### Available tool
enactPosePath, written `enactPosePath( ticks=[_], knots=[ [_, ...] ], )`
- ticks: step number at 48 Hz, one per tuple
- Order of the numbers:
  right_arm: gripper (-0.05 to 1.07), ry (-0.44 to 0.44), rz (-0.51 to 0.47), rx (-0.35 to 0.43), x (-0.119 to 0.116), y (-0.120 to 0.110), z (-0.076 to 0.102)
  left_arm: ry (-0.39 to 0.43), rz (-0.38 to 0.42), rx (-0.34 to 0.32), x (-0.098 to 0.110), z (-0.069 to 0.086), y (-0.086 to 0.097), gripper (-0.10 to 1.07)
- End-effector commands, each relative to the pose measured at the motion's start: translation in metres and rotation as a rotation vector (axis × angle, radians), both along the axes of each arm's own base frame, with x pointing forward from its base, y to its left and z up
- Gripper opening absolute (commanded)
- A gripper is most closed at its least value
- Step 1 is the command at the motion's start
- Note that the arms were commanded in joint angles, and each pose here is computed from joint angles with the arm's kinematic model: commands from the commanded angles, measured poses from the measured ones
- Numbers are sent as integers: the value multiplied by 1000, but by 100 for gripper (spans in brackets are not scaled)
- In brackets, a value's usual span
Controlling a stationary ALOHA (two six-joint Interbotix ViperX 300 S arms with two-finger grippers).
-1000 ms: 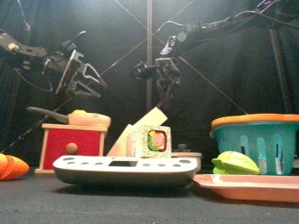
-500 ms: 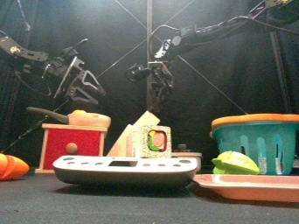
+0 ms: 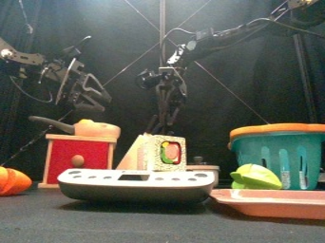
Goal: Place cleaver back in holder
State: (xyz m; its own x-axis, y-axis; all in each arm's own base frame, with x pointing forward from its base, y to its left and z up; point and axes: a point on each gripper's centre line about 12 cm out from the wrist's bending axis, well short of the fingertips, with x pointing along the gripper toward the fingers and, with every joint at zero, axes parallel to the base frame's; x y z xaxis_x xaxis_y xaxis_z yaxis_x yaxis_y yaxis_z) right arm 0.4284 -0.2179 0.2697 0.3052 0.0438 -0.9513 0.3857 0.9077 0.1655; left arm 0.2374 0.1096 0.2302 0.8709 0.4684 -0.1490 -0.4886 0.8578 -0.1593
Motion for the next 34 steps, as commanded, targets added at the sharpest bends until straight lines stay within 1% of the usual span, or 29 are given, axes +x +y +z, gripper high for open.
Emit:
enactPosePath(
  ticks=[1,9,15,23,29,34],
  knots=[
    [95,-39,0,-21,-5,2,20,-14,-13,17,3,5,-2,88],
    [95,-30,4,-16,-10,7,21,-10,-26,22,4,5,-4,88],
    [95,-29,2,-8,-19,13,22,2,-66,54,6,5,-10,88],
    [95,-55,16,-5,-32,37,19,15,-126,102,10,6,-20,88],
    [95,-139,25,-14,-41,63,17,29,-188,142,14,6,-31,88],
    [95,-249,23,-34,-49,86,15,36,-256,185,18,8,-43,88]
  ],
)
